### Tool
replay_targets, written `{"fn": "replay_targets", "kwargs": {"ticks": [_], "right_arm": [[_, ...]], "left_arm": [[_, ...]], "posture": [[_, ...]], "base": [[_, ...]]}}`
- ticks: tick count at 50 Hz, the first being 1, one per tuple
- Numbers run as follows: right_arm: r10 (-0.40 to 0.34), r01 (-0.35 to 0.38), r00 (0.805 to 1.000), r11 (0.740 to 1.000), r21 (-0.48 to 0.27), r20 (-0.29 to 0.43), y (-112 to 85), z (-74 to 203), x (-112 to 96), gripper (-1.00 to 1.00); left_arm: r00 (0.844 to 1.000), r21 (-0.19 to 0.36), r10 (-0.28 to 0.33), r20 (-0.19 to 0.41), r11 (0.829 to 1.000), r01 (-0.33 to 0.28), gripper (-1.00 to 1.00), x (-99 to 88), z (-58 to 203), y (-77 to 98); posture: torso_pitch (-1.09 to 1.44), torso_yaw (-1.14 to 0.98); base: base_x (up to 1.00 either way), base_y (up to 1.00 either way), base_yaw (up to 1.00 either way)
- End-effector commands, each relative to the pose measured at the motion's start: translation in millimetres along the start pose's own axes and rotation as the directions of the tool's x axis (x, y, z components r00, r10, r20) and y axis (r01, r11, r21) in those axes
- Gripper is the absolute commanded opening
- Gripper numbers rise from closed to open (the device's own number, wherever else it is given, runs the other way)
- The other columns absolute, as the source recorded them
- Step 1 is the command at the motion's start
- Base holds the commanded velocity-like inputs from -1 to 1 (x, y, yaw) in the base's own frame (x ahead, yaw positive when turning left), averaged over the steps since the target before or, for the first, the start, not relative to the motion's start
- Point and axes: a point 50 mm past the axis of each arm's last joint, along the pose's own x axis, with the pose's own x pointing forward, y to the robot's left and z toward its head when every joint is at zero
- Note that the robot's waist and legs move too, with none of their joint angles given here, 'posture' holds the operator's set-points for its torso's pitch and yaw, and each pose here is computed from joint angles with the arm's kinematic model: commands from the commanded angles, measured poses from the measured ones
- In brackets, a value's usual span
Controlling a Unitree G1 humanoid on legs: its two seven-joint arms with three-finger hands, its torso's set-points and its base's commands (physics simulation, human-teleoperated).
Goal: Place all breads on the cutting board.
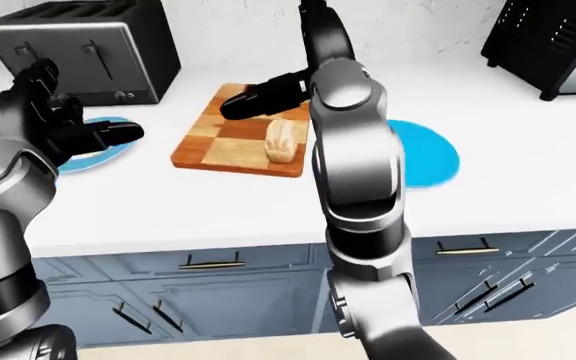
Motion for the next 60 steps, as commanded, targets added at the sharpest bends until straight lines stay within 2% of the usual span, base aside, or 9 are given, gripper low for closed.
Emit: {"fn": "replay_targets", "kwargs": {"ticks": [1, 19, 27, 40, 52, 60], "right_arm": [[-0.051, 0.05, 0.996, 0.999, 0.008, 0.076, -9.9, 12.8, -5.0, 1.0], [-0.048, 0.046, 0.996, 0.999, 0.023, 0.071, -10.0, 7.7, -4.6, 1.0], [-0.039, 0.036, 0.997, 0.998, 0.044, 0.073, -9.5, 4.8, -5.5, 1.0], [-0.024, 0.018, 0.996, 0.997, 0.075, 0.086, -7.5, 3.5, -8.1, 1.0], [-0.016, 0.01, 0.997, 0.997, 0.08, 0.075, -5.4, -4.6, -8.0, 1.0], [-0.012, 0.006, 0.997, 0.997, 0.082, 0.071, -4.2, -8.7, -7.0, 1.0]], "left_arm": [[0.993, -0.009, -0.019, 0.115, 1.0, 0.02, 1.0, -5.8, 22.0, -3.5], [0.994, -0.007, -0.027, 0.11, 1.0, 0.028, 1.0, -5.5, 18.5, -7.3], [0.994, 0.008, -0.006, 0.112, 1.0, 0.005, 1.0, -2.9, 18.5, -7.0], [0.994, 0.012, -0.023, 0.11, 1.0, 0.022, 1.0, -3.5, 17.5, -13.5], [0.992, 0.084, -0.001, 0.125, 0.996, -0.01, 1.0, 8.2, 18.6, -4.1], [0.986, 0.138, 0.047, 0.159, 0.988, -0.069, 1.0, 19.2, 27.7, 11.1]], "posture": [[0.0, 0.0], [0.0, 0.0], [0.0, 0.0], [0.0, 0.0], [0.0, 0.0], [0.0, 0.0]], "base": [[0.0, 0.51, 0.0], [0.0, 0.3, 0.0], [0.0, 0.0, 0.0], [0.0, 0.11, 0.0], [0.0, 0.0, 0.0], [0.0, 0.0, 0.0]]}}
